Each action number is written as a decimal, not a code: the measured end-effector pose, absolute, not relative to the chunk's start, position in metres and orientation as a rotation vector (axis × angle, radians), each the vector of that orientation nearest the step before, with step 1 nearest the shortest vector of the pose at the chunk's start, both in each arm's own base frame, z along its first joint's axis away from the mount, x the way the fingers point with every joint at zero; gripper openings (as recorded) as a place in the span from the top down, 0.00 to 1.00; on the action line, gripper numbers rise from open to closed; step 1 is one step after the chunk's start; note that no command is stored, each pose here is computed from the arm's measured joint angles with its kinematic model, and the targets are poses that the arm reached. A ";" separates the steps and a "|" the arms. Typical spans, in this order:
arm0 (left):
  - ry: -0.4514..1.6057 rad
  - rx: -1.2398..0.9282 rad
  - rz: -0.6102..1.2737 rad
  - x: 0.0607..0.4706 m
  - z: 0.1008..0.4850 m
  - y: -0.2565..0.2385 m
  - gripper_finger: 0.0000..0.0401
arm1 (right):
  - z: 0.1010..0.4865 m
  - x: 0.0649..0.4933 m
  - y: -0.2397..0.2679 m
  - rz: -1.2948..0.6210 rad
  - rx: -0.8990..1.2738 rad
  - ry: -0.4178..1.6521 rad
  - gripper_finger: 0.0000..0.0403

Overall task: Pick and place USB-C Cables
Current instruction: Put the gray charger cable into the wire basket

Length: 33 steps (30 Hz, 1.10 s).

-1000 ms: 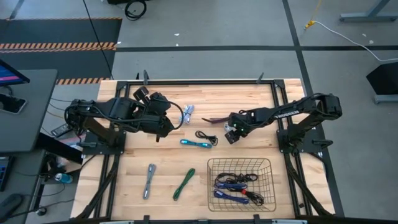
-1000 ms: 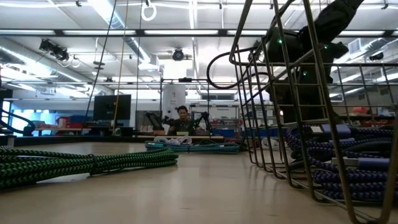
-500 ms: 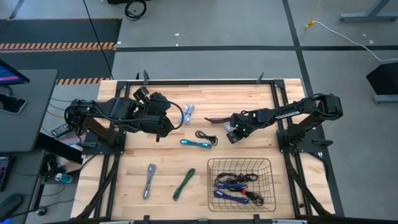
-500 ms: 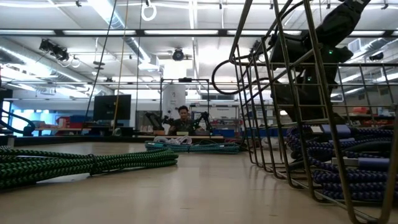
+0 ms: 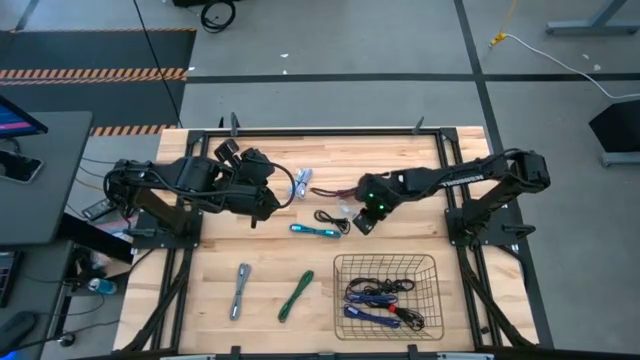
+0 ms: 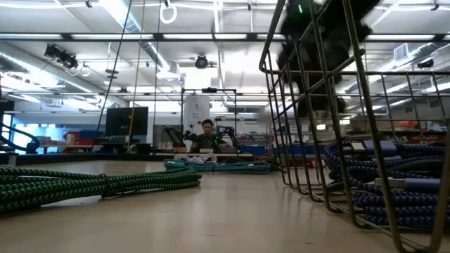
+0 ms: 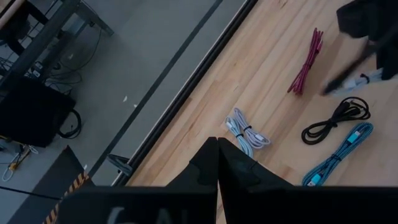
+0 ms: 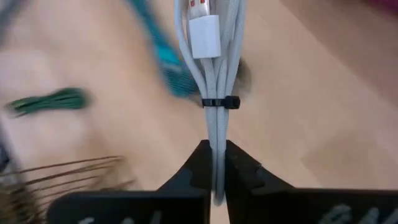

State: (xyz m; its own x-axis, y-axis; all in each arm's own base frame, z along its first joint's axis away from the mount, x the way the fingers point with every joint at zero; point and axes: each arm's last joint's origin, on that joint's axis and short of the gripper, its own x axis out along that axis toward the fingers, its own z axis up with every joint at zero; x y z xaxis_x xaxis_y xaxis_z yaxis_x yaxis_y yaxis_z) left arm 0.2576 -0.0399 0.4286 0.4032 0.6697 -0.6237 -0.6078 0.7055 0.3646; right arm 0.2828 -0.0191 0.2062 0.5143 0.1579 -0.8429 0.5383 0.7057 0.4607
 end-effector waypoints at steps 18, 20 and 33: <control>0.824 0.080 0.808 0.258 0.429 -0.040 0.99 | 0.380 0.268 0.086 0.079 0.557 1.090 0.95; 0.819 0.074 0.809 0.258 0.429 -0.040 0.99 | 0.375 0.260 0.103 0.054 0.580 1.169 0.95; 0.780 0.045 0.804 0.262 0.430 -0.041 0.99 | 0.302 0.263 0.191 -0.121 0.475 1.549 0.95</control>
